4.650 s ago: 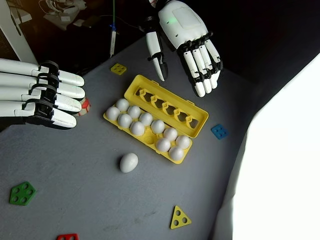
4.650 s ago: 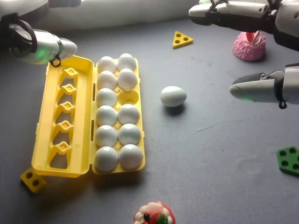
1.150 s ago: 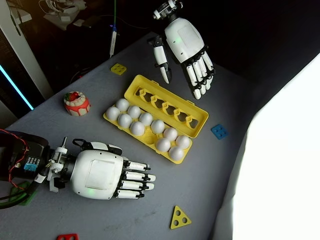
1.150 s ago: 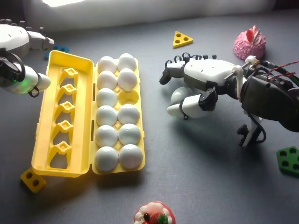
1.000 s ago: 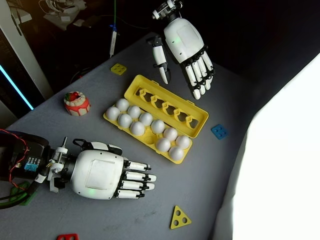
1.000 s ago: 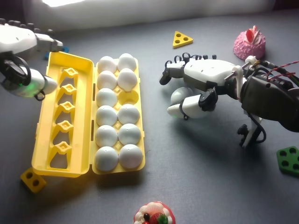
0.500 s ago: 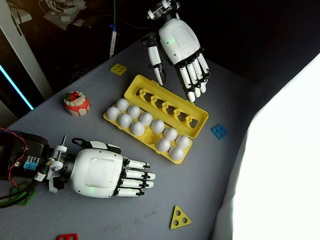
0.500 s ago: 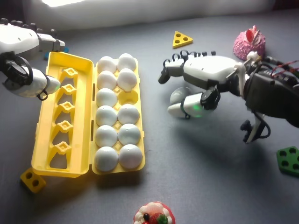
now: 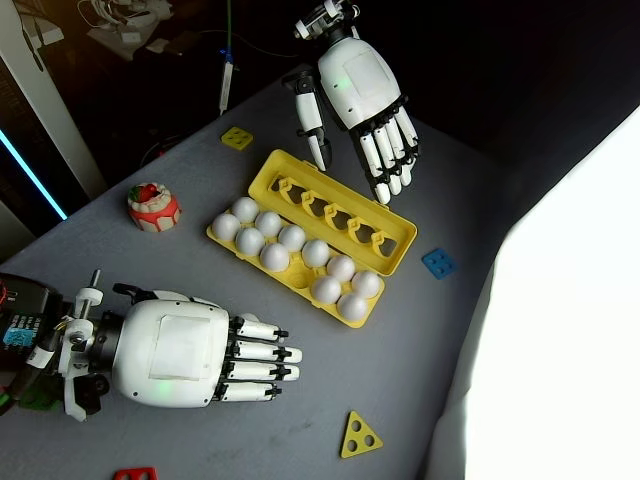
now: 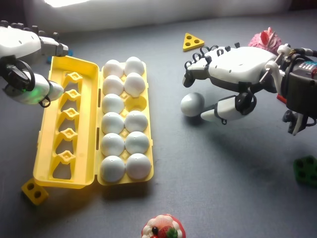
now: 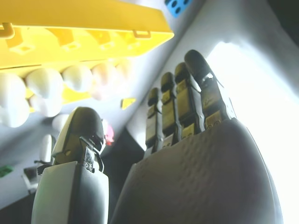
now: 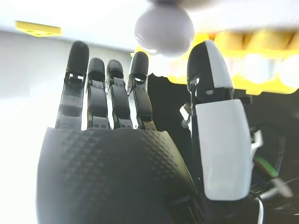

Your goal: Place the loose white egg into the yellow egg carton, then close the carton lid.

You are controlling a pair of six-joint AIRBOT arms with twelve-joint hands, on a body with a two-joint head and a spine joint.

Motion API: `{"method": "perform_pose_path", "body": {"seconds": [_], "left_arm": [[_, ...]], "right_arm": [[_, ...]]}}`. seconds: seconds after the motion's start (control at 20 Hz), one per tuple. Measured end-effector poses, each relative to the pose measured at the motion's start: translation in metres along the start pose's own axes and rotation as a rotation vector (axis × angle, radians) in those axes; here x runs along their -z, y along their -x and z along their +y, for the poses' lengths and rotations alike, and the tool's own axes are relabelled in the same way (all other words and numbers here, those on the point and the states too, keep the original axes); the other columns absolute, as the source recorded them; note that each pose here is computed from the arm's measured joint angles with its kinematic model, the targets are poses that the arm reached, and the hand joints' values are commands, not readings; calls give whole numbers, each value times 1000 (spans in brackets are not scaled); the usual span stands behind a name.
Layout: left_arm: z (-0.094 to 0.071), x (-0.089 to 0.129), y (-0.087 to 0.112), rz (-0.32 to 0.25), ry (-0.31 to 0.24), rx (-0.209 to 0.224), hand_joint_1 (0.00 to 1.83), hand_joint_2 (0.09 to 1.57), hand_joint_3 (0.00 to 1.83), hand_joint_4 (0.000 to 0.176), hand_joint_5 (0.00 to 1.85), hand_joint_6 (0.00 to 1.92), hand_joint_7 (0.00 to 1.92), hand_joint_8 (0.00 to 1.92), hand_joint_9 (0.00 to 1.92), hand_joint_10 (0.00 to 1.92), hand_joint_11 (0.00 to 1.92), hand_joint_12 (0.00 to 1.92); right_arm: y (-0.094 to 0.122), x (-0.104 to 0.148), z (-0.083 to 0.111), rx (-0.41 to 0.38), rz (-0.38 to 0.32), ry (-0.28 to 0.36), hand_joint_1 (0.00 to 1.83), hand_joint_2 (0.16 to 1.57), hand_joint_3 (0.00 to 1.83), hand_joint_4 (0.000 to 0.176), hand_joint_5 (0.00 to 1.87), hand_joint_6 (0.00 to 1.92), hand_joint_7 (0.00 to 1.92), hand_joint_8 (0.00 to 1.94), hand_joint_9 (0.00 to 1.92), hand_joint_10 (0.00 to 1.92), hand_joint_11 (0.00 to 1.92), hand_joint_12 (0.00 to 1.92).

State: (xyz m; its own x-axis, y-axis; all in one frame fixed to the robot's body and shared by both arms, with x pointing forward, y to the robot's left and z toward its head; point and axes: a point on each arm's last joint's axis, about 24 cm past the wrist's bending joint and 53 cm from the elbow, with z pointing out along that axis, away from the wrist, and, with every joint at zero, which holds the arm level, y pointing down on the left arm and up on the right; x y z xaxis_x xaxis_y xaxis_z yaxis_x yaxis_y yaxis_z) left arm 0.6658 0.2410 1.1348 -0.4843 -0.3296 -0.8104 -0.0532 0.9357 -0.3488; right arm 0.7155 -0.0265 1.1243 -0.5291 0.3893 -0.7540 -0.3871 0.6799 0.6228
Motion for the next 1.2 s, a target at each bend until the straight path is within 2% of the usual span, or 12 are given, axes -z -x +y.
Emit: {"method": "perform_pose_path", "body": {"seconds": [0.15,0.25,0.3,0.4,0.45,0.55,0.65,0.7,0.95,1.0,1.15,1.2], "left_arm": [[0,0,0,0,1,0,528,1339,2,32,198,2,259,4,222,6,0,869],[1,0,0,-1,4,0,498,1347,4,37,191,5,241,3,207,6,0,868],[0,0,0,1,1,-1,531,1341,1,35,196,6,249,5,211,6,0,855],[0,0,0,1,0,-1,532,1344,2,35,180,0,225,0,193,1,0,836],[1,0,0,0,3,-1,547,1336,0,41,191,4,227,2,204,5,0,899],[1,0,0,0,3,-1,539,1342,1,38,191,3,220,6,194,7,0,868],[1,0,0,0,2,-2,542,1339,0,38,180,1,235,7,214,12,0,915],[1,0,0,0,3,-1,519,1337,0,43,170,0,237,5,217,11,0,910],[1,0,0,0,3,-1,544,1333,0,36,194,6,241,1,208,2,0,850],[1,0,0,0,3,-1,534,1340,1,35,183,2,242,1,226,8,0,910],[1,0,0,0,2,-1,545,1336,0,38,179,2,243,0,205,1,0,820],[1,0,0,0,3,-1,549,1334,0,39,176,0,217,0,184,0,0,821]], "right_arm": [[-8,2,-1,64,9,13,794,1149,3,0,165,699,143,1,0,269,0,1136],[-13,2,0,84,13,27,861,1137,0,0,185,702,152,5,0,260,0,1135],[-16,1,4,99,12,39,854,1134,0,0,198,689,166,8,0,292,0,1134],[-18,1,10,124,6,71,853,1141,0,0,182,679,149,3,0,254,0,1014],[-19,1,14,138,3,88,849,1142,0,0,181,677,139,0,0,258,0,1013],[-18,1,19,157,-8,108,855,1133,0,0,207,654,162,4,0,292,0,1102],[-17,2,22,176,-16,121,851,1141,1,0,194,647,156,0,0,266,0,1102],[-17,2,23,179,-18,123,841,1146,3,0,190,647,152,0,0,271,0,1107],[-10,-1,13,194,-28,129,845,1139,0,0,202,651,155,2,0,323,0,1215],[-10,-2,7,197,-29,119,843,1141,1,0,191,655,147,2,0,295,0,1205],[-9,-3,-1,190,-28,120,794,1171,10,0,123,713,108,0,0,234,0,1099],[-10,-2,-1,183,-29,127,830,1149,0,0,167,696,136,7,0,288,0,1120]]}}
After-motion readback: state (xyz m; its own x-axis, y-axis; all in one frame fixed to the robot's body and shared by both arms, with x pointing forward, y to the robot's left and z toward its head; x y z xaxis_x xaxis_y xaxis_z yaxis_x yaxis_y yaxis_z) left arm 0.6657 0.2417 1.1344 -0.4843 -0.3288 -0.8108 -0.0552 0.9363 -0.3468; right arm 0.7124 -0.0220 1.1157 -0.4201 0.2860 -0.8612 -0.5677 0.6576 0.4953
